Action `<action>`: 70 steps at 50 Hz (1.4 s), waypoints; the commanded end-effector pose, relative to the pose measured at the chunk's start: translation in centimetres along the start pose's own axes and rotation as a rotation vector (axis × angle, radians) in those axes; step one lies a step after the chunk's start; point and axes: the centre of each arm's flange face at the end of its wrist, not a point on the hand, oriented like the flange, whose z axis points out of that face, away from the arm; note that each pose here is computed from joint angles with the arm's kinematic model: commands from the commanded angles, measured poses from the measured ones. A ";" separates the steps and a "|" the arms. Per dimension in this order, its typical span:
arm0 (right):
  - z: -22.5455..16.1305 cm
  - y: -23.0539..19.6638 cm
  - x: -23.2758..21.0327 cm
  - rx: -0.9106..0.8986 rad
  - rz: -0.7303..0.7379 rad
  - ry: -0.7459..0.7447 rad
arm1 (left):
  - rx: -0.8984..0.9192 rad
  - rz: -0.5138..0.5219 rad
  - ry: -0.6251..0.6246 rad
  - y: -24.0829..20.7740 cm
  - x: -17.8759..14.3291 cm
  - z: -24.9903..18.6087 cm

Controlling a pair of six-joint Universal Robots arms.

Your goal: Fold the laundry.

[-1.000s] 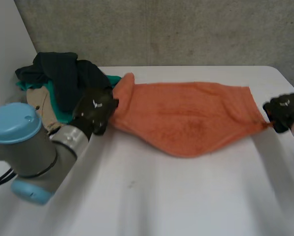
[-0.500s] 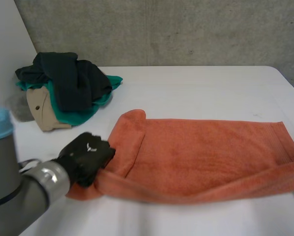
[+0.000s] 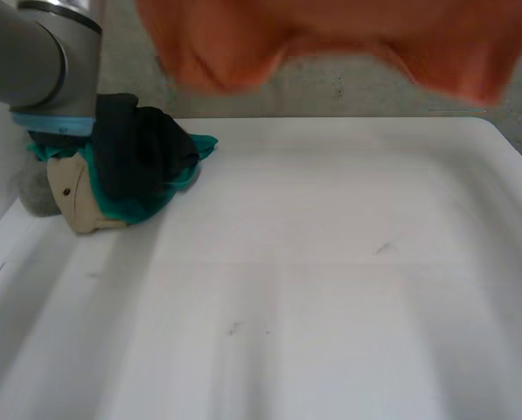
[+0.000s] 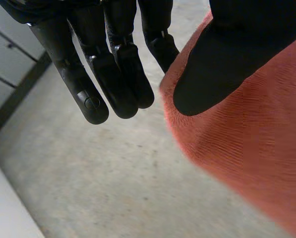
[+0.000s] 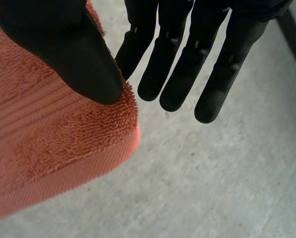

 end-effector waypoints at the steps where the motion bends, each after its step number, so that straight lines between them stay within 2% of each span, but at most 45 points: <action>1: -1.4 2.2 -1.2 -0.096 0.006 -0.062 | -0.155 -0.070 0.103 2.7 1.8 -3.0; 7: -2.8 4.3 -2.9 -0.173 0.019 -0.133 | -0.265 -0.088 0.199 4.8 4.0 -6.7; 17: -9.2 10.0 -7.2 -0.457 0.051 -0.367 | -0.458 -0.137 0.370 6.5 7.8 -14.2; 22: -13.7 11.5 -7.8 -0.619 -0.041 -0.501 | -0.601 -0.165 0.497 6.6 9.4 -20.3; 24: -16.4 12.0 -8.2 -0.697 -0.111 -0.605 | -0.649 -0.175 0.550 6.2 9.8 -22.3; 27: -19.3 11.7 -7.5 -0.780 -0.207 -0.727 | -0.733 -0.194 0.639 4.3 9.2 -25.1; 34: -22.2 8.8 -1.3 -0.953 -0.358 -0.834 | -0.901 -0.230 0.844 -2.3 6.1 -29.3; 38: -23.2 7.1 0.6 -0.998 -0.374 -0.912 | -0.986 -0.250 0.940 -5.6 4.1 -30.7; 44: -24.1 6.5 1.9 -1.044 -0.356 -0.988 | -1.114 -0.265 1.070 -7.5 2.9 -32.8; 49: -23.9 6.9 1.8 -1.016 -0.342 -0.974 | -1.083 -0.260 1.045 -5.8 4.7 -32.1; 57: -23.5 11.5 0.7 -1.035 -0.275 -0.881 | -1.043 -0.208 0.935 -1.4 7.9 -30.6; 65: -23.0 11.3 -1.3 -0.976 -0.253 -0.859 | -1.084 -0.191 0.893 -1.4 7.8 -30.9; 69: -22.9 11.2 -1.4 -0.967 -0.258 -0.847 | -1.090 -0.242 0.836 -2.6 6.7 -30.6; 70: -22.8 11.2 -1.4 -0.964 -0.256 -0.843 | -1.108 -0.289 0.783 -3.0 6.0 -30.4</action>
